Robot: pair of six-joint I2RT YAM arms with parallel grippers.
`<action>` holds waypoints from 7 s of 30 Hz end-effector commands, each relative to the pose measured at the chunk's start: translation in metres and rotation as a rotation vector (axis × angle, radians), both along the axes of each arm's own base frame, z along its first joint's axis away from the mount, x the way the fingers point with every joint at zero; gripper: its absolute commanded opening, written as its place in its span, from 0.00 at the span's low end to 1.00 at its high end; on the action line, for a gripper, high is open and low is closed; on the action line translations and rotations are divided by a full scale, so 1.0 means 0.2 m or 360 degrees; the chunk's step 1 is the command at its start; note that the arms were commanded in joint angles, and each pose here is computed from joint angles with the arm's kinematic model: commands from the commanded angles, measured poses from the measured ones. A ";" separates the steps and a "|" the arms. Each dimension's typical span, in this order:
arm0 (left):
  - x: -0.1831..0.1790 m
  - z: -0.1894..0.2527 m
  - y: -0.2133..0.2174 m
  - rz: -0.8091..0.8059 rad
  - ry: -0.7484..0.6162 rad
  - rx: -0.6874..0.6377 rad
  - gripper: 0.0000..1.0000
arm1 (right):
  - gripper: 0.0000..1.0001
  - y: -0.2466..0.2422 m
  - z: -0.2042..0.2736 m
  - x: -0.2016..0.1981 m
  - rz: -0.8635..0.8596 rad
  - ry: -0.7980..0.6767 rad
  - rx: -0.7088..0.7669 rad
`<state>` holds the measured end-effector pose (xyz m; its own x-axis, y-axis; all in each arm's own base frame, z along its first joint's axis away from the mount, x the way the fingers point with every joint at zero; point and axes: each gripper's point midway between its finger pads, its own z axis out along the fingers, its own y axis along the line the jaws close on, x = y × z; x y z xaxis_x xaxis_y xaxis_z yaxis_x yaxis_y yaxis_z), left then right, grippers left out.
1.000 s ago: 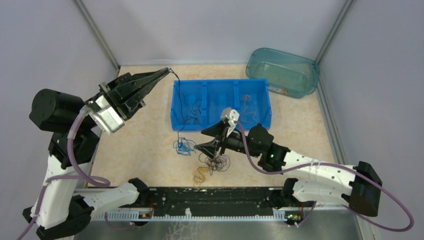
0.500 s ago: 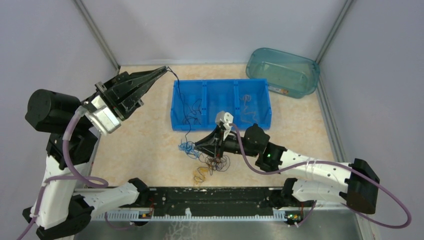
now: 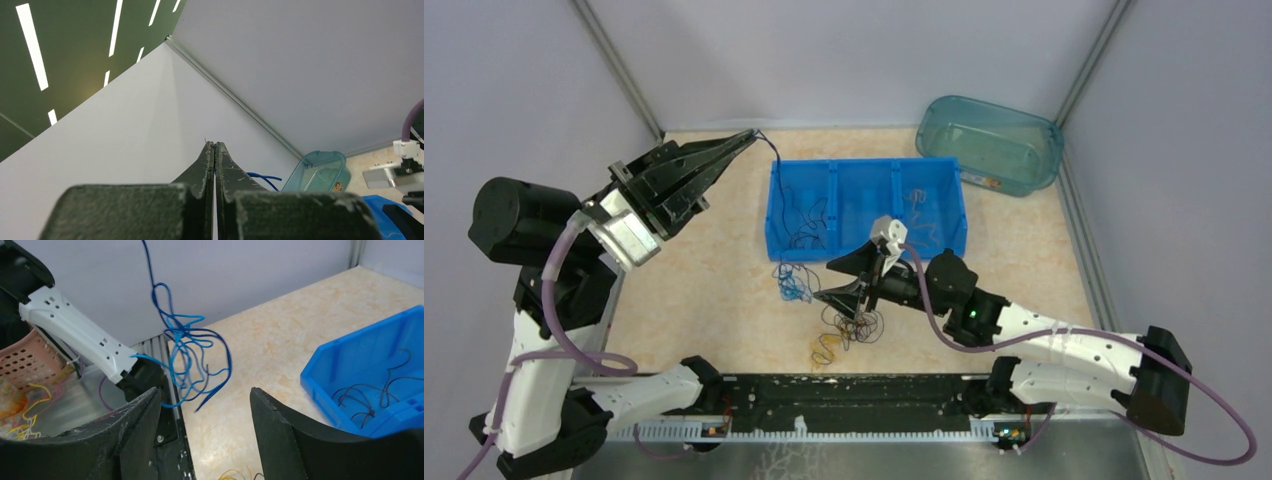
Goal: Untangle the cables
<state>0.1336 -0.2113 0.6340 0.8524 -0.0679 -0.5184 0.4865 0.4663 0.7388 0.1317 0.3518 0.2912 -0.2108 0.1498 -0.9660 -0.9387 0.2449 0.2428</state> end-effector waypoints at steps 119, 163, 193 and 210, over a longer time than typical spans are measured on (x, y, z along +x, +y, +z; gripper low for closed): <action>0.22 0.57 0.56 0.1184 -0.0545 -0.0536 0.00 | 0.04 -0.39 -0.19 0.06 -0.0452 0.0330 0.0429; 0.29 0.47 0.33 0.1050 -0.0702 -0.0297 0.00 | 0.00 -0.67 -0.23 0.25 -0.1032 0.0417 0.0194; 0.24 0.17 0.26 0.0751 -0.0374 -0.0179 0.00 | 0.00 -0.56 0.90 0.35 -0.0664 -0.0254 0.0642; 0.47 -0.17 -0.09 0.0422 0.0081 -0.0067 0.00 | 0.00 -0.67 0.63 0.18 -0.0583 -0.0067 0.0557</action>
<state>0.2040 -0.1982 0.6259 0.8467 0.1740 -0.5028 0.2853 0.6492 0.7050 0.1818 0.2253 0.4171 -0.0252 0.4976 -0.8670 -0.7997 0.5104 0.3162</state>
